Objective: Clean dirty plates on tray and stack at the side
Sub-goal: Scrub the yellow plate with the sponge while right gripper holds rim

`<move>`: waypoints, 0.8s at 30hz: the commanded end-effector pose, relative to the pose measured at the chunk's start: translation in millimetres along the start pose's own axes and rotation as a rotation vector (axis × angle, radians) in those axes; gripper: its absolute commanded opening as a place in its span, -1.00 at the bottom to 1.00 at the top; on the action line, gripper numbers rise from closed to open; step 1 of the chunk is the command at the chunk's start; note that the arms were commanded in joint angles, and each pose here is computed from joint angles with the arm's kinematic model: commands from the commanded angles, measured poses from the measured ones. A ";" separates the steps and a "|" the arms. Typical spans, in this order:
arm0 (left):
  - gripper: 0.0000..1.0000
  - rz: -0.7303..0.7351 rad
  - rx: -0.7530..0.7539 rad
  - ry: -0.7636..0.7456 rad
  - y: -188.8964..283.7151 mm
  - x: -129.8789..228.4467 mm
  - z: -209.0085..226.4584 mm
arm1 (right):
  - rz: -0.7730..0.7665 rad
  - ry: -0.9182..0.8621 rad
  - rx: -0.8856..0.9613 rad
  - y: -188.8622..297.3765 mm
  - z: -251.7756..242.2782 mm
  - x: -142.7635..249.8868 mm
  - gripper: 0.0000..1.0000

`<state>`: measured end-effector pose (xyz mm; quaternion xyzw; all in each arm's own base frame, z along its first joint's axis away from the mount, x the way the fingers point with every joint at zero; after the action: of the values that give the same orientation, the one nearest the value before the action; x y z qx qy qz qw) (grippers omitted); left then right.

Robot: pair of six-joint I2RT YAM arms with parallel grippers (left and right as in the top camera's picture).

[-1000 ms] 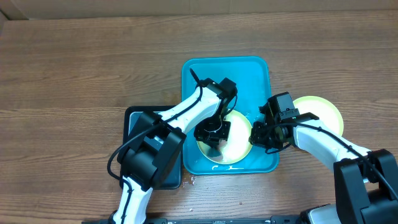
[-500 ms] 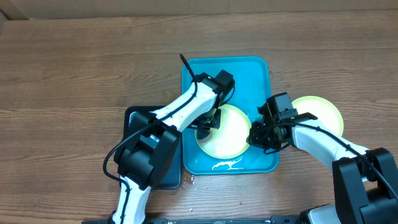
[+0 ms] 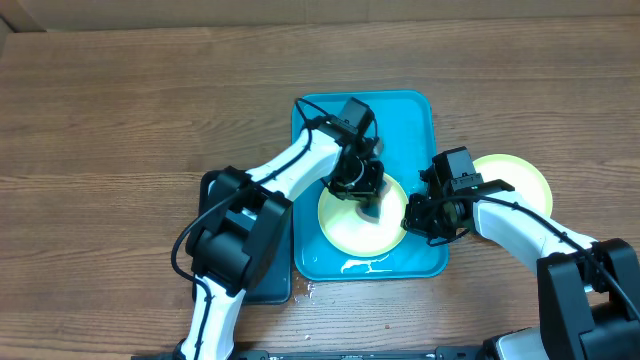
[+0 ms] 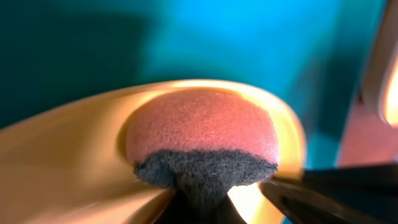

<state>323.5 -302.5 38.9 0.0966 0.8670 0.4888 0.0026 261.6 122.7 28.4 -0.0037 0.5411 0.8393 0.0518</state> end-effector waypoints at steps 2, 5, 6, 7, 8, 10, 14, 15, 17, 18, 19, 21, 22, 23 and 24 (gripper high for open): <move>-0.91 0.076 0.068 -0.072 -13.7 15.0 -10.9 | 0.035 0.022 0.068 -9.2 -12.9 10.1 -0.92; -0.92 0.074 -0.010 -0.043 -14.5 17.2 0.3 | 0.035 0.022 0.068 -9.2 -12.9 10.2 -0.92; -0.92 0.068 -0.074 -0.010 -14.0 18.2 10.0 | 0.035 0.022 0.068 -9.2 -12.9 10.2 -0.92; -0.91 0.058 -0.151 0.028 -12.2 18.8 22.4 | 0.035 0.022 0.068 -9.2 -12.9 10.2 -0.92; -0.91 0.046 -0.232 0.060 -9.2 19.2 35.4 | 0.035 0.022 0.068 -9.2 -12.9 10.2 -0.92; -0.91 0.010 -0.433 0.124 2.3 20.8 66.6 | 0.035 0.022 0.068 -9.2 -12.9 10.1 -0.92; -0.91 -0.035 -0.742 0.212 31.6 28.8 109.8 | 0.034 0.022 0.068 -9.2 -12.8 10.1 -0.92; -0.91 -0.039 -0.793 0.227 38.1 30.9 116.7 | 0.034 0.022 0.068 -9.2 -12.8 10.0 -0.92; -0.92 -0.044 -0.866 0.255 48.6 34.4 127.1 | 0.032 0.023 0.067 -9.2 -12.7 9.6 -0.92; -0.92 -0.048 -0.891 0.271 52.7 35.7 130.7 | 0.032 0.023 0.067 -9.2 -12.6 9.5 -0.92; -0.91 -0.046 -0.903 0.282 55.2 36.9 133.2 | 0.031 0.023 0.067 -9.2 -12.6 9.4 -0.92; -0.91 -0.041 -0.905 0.306 57.6 38.2 136.2 | 0.032 0.023 0.067 -9.2 -12.6 9.5 -0.92; -0.92 -0.033 -0.893 0.314 56.7 39.2 135.6 | 0.032 0.023 0.067 -9.2 -12.6 9.5 -0.92; -0.91 -0.024 -0.877 0.319 55.0 40.3 134.0 | 0.032 0.023 0.067 -9.2 -12.7 9.5 -0.92; -0.92 -0.014 -0.858 0.325 52.9 41.3 132.1 | 0.032 0.023 0.067 -9.2 -12.7 9.5 -0.92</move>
<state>295.9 -201.2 36.2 0.0384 0.6531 0.7522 -0.0784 260.1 128.0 28.4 -0.0192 0.5381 0.8418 0.0378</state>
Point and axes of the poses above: each gripper's point midway between its finger pads, its own y axis back along the fingers, its own z axis along the line the jaws close on, x = y × z, the point moved 3 cm from there along y, back along the fingers, and after that the axes turned 6 degrees about y, right-handed, at the moved point
